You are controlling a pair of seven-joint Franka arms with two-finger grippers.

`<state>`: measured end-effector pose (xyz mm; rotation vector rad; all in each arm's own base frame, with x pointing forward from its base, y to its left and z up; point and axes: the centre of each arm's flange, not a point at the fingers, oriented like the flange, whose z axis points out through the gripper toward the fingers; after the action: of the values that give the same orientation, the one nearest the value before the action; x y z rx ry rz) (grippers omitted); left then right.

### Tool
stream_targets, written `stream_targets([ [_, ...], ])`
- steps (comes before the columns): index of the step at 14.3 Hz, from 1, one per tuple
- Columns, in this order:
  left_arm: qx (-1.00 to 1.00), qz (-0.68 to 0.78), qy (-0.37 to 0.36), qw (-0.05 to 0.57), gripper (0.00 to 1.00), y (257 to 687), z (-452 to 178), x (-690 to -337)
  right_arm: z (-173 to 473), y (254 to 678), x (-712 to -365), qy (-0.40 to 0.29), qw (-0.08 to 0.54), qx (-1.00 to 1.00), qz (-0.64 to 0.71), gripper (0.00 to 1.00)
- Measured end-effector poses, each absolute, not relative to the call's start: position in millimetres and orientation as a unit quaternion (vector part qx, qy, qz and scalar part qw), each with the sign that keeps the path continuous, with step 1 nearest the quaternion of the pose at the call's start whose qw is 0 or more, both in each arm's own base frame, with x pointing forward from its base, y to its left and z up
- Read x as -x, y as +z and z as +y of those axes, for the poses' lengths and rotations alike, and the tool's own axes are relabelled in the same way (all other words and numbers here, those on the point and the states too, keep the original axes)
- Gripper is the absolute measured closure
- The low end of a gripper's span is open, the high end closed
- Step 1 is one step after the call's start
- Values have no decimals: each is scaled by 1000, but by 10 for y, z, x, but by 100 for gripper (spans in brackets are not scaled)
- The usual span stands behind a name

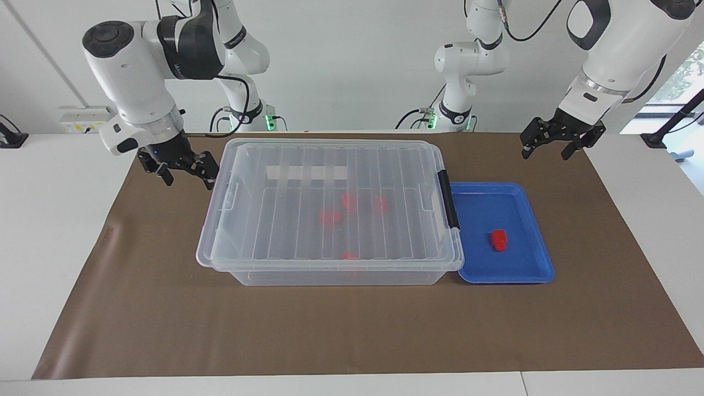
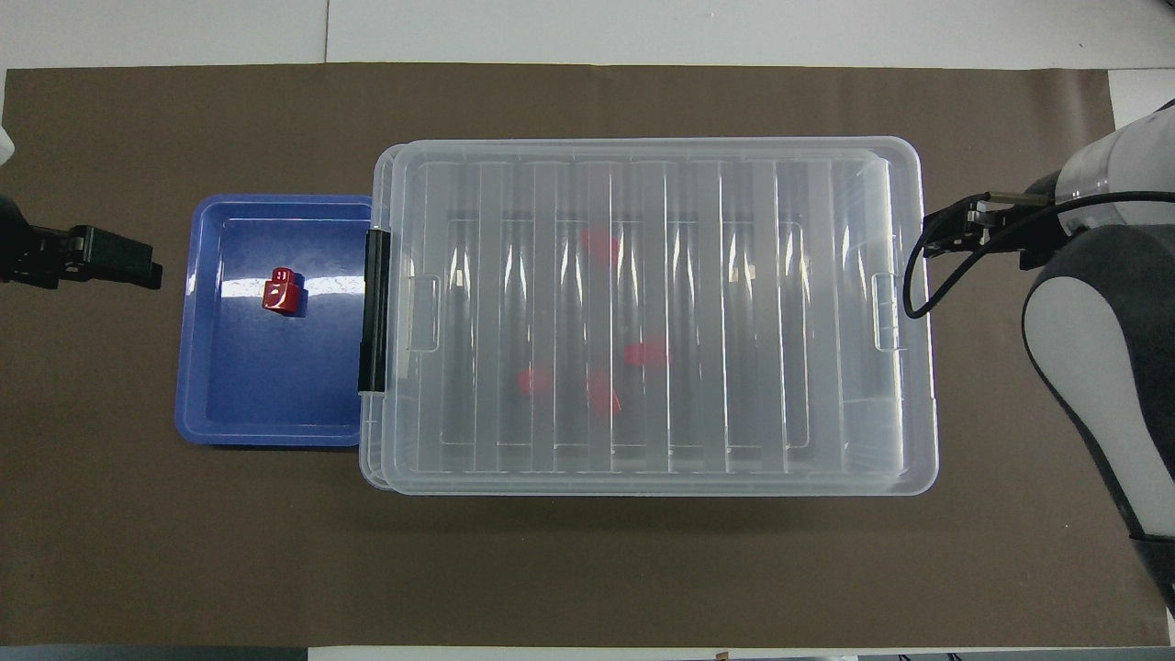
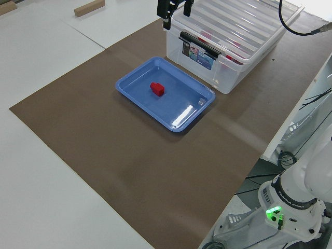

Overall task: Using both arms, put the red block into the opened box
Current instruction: 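Reach the right gripper to the lid edge and push it away from the tray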

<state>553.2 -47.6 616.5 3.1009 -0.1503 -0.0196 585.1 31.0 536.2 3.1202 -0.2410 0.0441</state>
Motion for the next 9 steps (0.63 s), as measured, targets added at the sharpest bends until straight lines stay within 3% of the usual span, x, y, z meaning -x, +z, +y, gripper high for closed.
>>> stream_targets([
  [4,-999,-48,-6,18,0,6165,-476,-5532,386,4901,-5935,24,1,-997,-75,0],
  [9,-999,-48,-6,18,0,6165,-476,-5532,470,4670,-5876,8,2,-997,-71,0],
])
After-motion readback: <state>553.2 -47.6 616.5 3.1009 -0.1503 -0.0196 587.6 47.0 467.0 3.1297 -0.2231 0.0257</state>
